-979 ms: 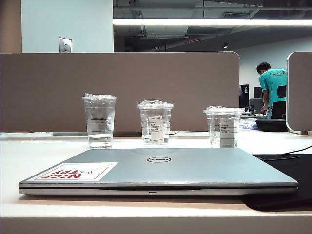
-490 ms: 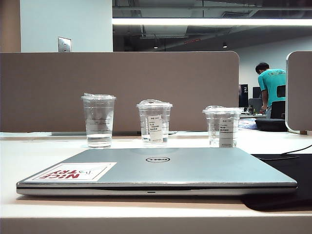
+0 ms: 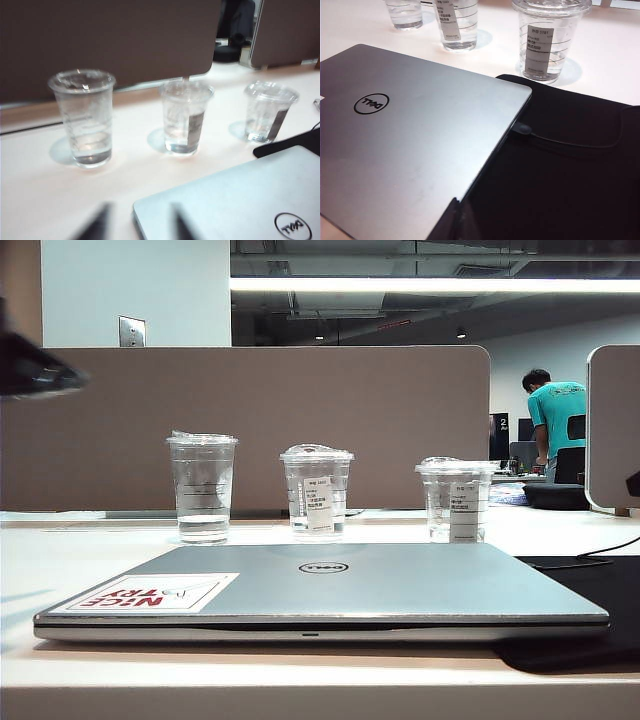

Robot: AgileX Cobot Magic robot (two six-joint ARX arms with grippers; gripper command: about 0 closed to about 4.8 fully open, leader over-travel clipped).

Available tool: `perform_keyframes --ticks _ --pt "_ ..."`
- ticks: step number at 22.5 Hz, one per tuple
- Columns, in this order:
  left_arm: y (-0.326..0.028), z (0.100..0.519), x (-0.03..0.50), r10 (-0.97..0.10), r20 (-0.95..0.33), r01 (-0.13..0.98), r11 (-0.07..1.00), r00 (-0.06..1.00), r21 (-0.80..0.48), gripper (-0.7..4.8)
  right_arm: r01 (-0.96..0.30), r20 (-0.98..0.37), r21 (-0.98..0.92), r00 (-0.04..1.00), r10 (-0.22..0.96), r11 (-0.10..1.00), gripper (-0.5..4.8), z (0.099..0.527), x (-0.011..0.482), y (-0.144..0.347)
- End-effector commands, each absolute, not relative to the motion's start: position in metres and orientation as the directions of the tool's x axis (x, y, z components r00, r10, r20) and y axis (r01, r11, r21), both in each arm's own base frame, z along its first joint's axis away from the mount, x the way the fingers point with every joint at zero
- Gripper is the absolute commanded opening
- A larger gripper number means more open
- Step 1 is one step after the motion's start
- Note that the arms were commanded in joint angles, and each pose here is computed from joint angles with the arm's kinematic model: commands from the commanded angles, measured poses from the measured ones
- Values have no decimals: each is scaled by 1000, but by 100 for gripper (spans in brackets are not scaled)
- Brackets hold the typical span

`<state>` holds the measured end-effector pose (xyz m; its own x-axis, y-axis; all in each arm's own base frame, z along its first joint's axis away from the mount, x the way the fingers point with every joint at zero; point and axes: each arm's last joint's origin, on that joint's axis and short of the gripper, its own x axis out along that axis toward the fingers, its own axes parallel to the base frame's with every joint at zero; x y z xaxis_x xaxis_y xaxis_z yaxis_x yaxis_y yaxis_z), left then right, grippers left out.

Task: Pick up the coffee cup on the middle and place it on the left side of the laptop.

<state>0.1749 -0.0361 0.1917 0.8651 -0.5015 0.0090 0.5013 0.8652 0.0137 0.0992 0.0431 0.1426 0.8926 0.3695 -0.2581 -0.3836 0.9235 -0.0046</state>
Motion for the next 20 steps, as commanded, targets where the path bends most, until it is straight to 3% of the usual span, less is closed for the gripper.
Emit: perform_keyframes --ticks 1,3,6,14,20 --pt "-52 195 227 -610 45 609 792 791 31 479 -384 -244 -3 896 371 924 -5 143 99 43" --pt "-74 181 278 -714 0 714 700 700 8 479 -383 -244 -3 896 371 924 -5 143 99 43" --pt "-99 162 325 -779 -47 779 627 625 -29 479 -384 -245 -3 896 371 923 -5 143 99 43" --pt "-138 127 400 -689 -213 680 722 692 -129 479 -383 -244 -3 896 371 924 -5 143 99 43" --pt "-152 126 432 -758 -180 746 651 627 -140 479 -384 -244 -3 896 371 923 -5 143 99 43"
